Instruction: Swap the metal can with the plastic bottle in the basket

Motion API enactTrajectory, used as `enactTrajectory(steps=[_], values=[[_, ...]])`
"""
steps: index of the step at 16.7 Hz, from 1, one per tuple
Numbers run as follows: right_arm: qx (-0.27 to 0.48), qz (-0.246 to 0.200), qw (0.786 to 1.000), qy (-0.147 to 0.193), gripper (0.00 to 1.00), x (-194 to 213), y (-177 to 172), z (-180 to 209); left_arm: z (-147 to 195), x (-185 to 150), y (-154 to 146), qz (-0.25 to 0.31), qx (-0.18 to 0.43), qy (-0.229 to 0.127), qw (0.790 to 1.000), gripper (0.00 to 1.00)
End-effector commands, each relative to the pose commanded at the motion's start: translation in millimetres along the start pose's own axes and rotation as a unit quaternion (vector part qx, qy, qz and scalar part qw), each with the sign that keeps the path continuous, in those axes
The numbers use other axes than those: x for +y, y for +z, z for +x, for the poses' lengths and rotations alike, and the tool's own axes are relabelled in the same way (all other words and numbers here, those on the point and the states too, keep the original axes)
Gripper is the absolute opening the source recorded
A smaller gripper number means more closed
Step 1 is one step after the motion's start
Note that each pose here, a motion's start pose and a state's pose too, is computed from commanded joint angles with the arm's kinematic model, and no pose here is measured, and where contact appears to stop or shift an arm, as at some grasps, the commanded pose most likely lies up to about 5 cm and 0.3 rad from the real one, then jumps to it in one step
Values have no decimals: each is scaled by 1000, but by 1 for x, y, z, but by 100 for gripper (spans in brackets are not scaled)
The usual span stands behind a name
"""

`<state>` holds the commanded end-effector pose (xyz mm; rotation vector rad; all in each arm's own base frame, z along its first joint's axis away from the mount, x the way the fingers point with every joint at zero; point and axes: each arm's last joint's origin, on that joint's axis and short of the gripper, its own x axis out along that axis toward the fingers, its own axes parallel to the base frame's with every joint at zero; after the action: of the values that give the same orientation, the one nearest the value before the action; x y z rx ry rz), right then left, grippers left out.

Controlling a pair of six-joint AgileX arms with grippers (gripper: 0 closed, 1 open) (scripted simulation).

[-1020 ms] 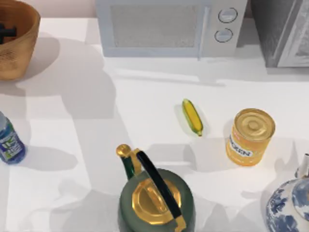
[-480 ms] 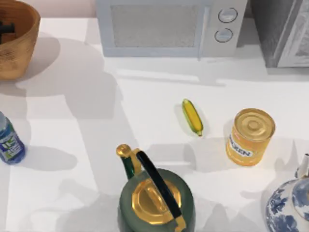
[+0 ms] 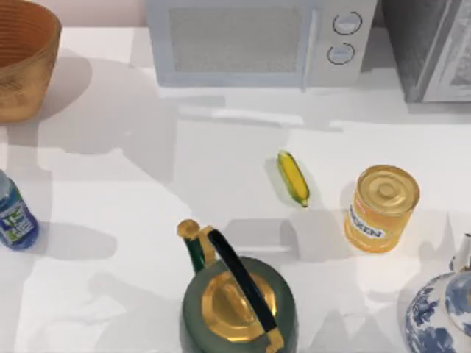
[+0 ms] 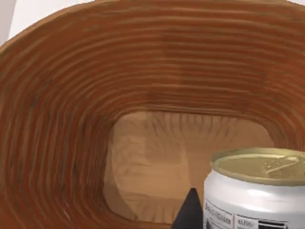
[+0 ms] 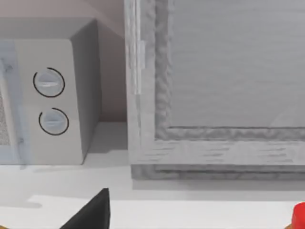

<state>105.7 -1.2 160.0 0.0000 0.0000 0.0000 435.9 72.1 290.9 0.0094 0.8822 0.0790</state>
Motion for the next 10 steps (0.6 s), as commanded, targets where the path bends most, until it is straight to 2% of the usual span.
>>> enactTrajectory(steps=[3, 6, 8, 10], values=[[0, 0, 1000, 0, 100, 0, 0, 0, -85, -17, -35, -2, -91, 7, 996, 0], [0, 0, 1000, 0, 100, 0, 0, 0, -149, -31, -99, -4, -183, 6, 983, 0], [0, 0, 1000, 0, 100, 0, 0, 0, -173, -38, -151, -6, -241, 2, 970, 0], [0, 0, 1000, 0, 100, 0, 0, 0, -181, -44, -203, -8, -293, -4, 956, 0]])
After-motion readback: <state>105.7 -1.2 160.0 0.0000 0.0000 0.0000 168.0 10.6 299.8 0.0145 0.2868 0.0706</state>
